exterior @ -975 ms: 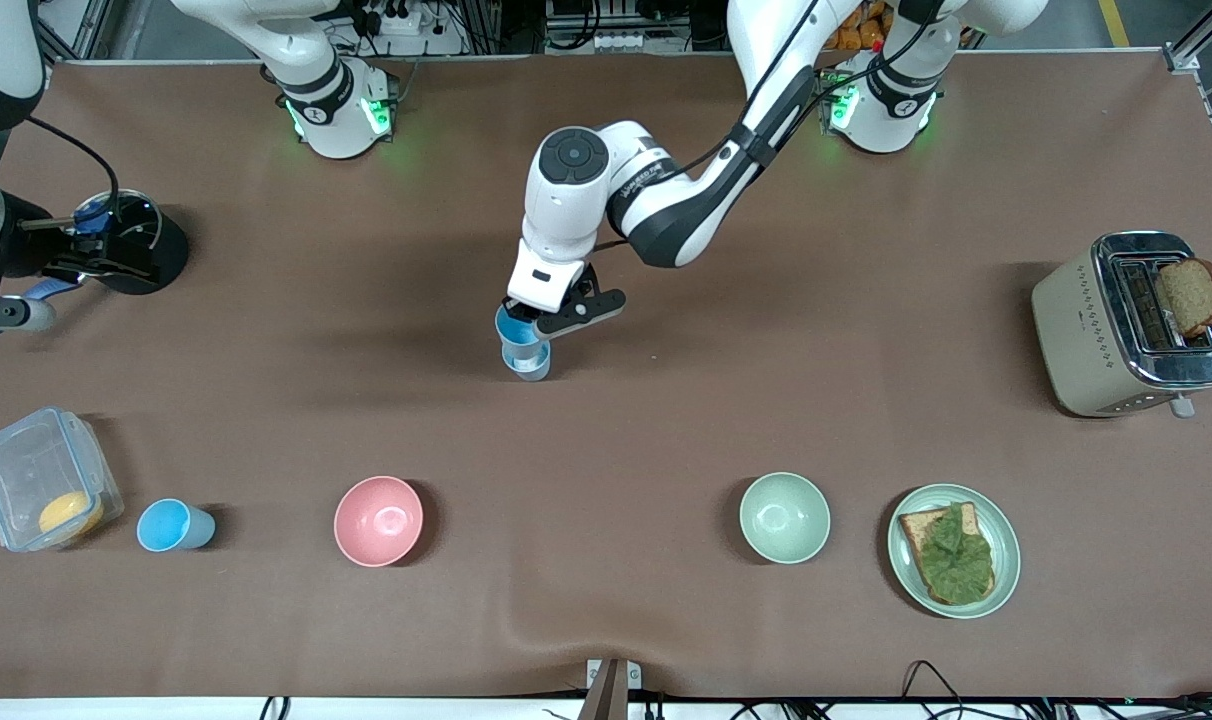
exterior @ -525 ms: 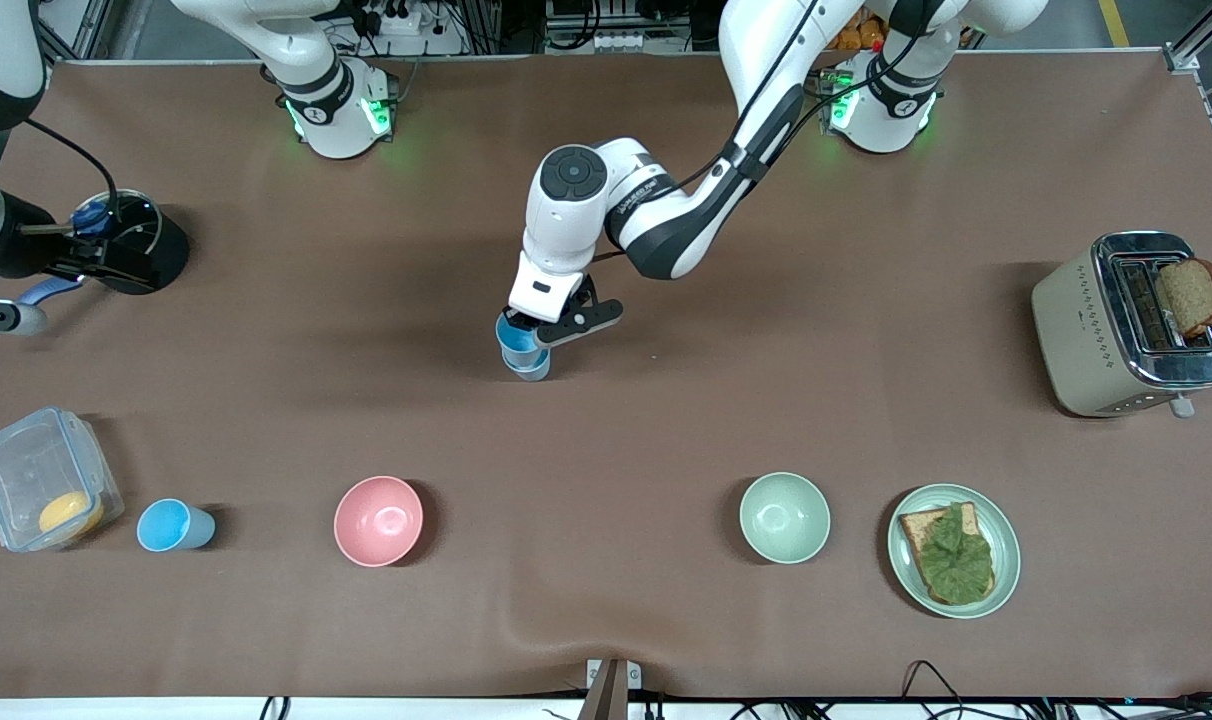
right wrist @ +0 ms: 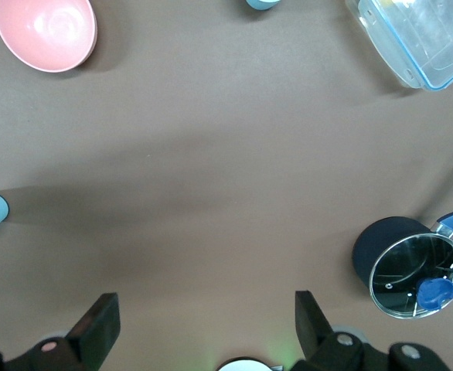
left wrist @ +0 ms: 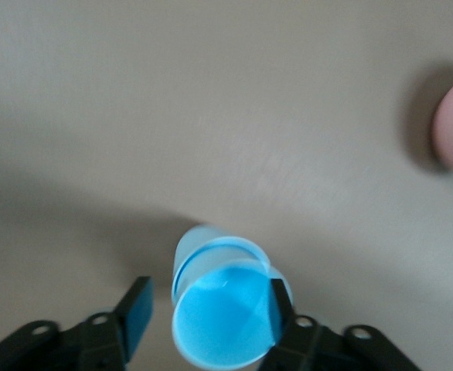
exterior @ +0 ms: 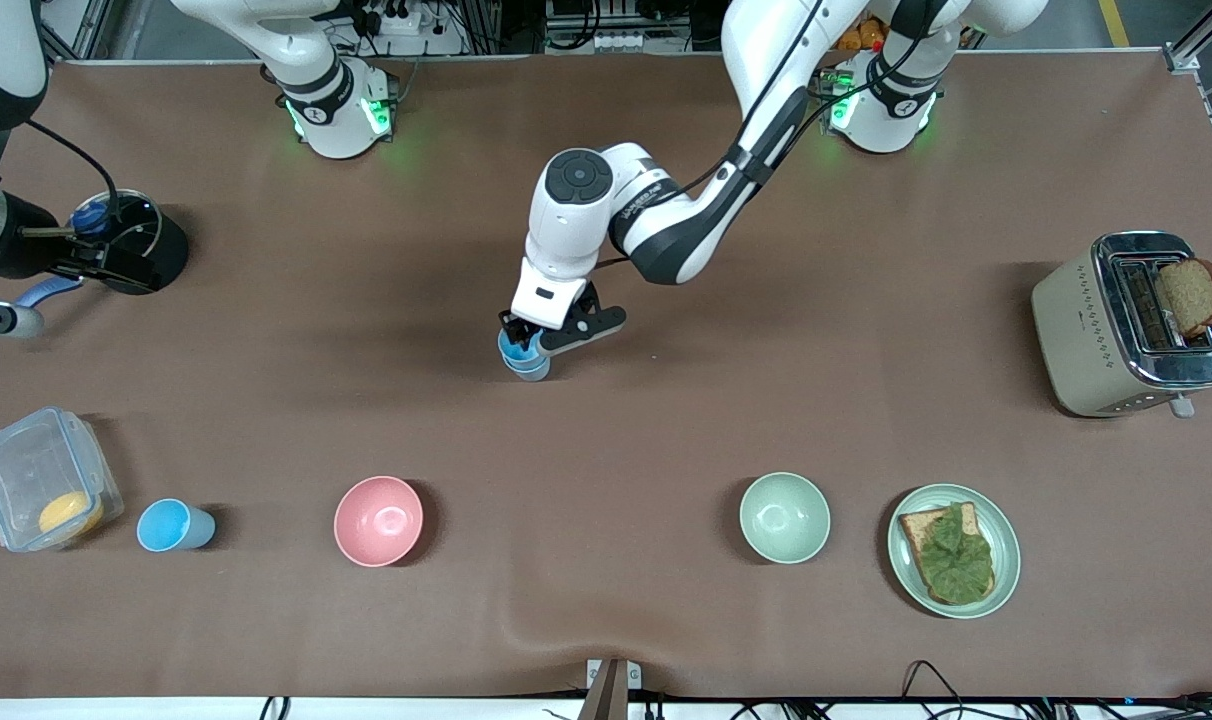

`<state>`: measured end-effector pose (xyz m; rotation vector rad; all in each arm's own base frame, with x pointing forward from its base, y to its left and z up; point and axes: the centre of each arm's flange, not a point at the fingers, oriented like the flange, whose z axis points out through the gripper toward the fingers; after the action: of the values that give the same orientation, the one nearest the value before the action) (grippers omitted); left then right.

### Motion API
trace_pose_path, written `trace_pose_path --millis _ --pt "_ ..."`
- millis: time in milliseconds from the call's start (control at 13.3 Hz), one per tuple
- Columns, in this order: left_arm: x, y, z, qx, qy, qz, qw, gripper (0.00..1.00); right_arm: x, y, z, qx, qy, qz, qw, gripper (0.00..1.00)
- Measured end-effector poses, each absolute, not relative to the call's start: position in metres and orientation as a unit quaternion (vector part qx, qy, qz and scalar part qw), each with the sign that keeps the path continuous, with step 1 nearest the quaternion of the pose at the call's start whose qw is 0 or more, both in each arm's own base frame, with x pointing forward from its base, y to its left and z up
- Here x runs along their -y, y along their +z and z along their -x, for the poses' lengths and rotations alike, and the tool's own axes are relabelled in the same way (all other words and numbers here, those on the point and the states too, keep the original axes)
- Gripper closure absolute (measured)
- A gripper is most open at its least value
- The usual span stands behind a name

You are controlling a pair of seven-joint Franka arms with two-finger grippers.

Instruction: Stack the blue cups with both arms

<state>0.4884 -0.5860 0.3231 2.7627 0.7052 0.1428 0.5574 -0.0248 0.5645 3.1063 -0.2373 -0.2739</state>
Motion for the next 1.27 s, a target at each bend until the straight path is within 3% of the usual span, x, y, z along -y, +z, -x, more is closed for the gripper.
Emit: trace_pose_path --millis 300,525,1275 --pt "0.532 0.400 -0.534 -0.281 0.072 -0.946 0.148 0.25 0.025 0.565 -0.557 0.077 -0.088 -0.993 0.007 0.00" --pt "0.500 0.434 -0.550 -0.296 0.073 -0.943 0.136 0.00 0.026 0.565 -0.557 0.078 -0.088 -0.993 0.007 0.00" --pt "0.323 0.553 -0.595 -0.118 0.074 -0.989 0.046 0.00 0.028 0.564 -0.557 0.079 -0.089 -0.993 0.007 0.00"
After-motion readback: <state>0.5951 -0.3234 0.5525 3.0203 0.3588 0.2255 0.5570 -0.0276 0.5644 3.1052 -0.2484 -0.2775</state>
